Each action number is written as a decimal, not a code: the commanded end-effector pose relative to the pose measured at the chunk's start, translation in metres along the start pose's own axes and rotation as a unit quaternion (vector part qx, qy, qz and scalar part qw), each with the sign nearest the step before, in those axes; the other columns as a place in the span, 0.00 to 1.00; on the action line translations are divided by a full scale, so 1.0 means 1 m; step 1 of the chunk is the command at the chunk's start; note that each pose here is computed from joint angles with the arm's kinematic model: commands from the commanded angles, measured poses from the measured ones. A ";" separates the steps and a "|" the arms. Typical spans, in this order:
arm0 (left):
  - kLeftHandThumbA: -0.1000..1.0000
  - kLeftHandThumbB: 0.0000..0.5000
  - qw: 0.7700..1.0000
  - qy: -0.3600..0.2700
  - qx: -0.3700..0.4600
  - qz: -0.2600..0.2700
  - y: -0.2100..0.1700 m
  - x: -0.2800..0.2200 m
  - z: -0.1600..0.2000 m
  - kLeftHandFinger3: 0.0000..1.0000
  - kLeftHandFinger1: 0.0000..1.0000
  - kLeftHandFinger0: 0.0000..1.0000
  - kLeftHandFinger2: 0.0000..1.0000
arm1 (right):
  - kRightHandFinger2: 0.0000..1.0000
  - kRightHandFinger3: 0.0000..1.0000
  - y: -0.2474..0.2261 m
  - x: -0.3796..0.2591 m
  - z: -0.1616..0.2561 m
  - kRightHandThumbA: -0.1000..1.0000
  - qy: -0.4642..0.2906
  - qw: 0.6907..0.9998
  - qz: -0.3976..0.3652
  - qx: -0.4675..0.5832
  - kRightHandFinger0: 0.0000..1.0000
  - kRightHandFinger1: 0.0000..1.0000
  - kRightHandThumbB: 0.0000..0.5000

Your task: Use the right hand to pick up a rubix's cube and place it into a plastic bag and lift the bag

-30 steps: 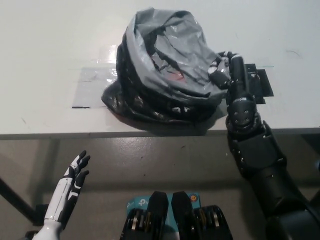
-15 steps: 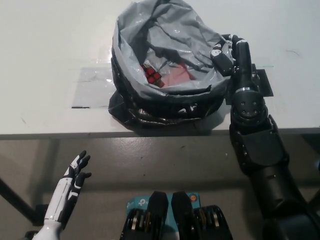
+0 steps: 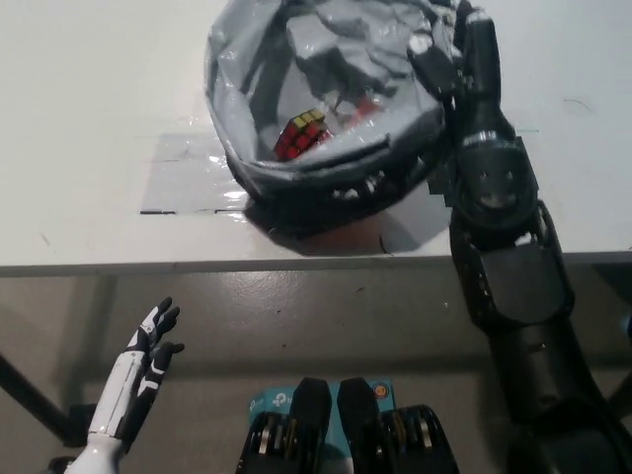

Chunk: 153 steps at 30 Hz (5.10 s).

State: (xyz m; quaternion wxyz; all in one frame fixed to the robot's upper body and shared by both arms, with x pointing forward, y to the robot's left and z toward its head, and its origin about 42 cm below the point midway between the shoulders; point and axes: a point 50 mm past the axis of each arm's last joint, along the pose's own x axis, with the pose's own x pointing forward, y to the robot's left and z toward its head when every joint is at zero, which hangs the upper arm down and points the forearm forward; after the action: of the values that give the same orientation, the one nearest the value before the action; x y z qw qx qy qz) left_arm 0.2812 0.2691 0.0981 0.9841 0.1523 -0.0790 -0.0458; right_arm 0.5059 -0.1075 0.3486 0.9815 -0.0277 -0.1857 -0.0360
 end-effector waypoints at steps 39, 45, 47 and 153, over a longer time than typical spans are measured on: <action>0.91 0.15 1.000 -0.027 0.003 -0.011 0.004 0.010 0.018 1.00 1.00 0.88 1.00 | 0.52 0.61 0.057 0.098 0.099 0.00 -0.037 0.988 0.054 0.137 0.00 0.11 0.19; 0.91 0.18 1.000 -0.027 0.008 -0.012 0.004 0.011 0.019 1.00 1.00 0.87 1.00 | 0.51 0.57 0.064 0.097 0.069 0.00 -0.002 0.994 0.056 0.098 0.00 0.05 0.21; 0.91 0.18 0.999 -0.028 0.012 -0.012 0.003 0.011 0.020 1.00 0.99 0.87 1.00 | 0.54 0.58 0.067 0.095 0.061 0.00 0.018 0.993 0.053 0.100 0.00 0.03 0.18; 1.00 0.37 0.998 -0.053 0.018 -0.023 0.008 0.021 0.016 1.00 1.00 1.00 1.00 | 1.00 1.00 -0.121 -0.270 -0.152 1.00 0.017 0.998 0.000 -0.068 1.00 1.00 0.25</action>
State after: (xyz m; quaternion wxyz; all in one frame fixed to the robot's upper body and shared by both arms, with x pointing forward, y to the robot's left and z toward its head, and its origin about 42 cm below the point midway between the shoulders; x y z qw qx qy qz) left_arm 0.2991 0.2657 0.0991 0.9828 0.1571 -0.0686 -0.0687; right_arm 0.2998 -0.2240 0.0990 0.9835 -0.1466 -0.0950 -0.0478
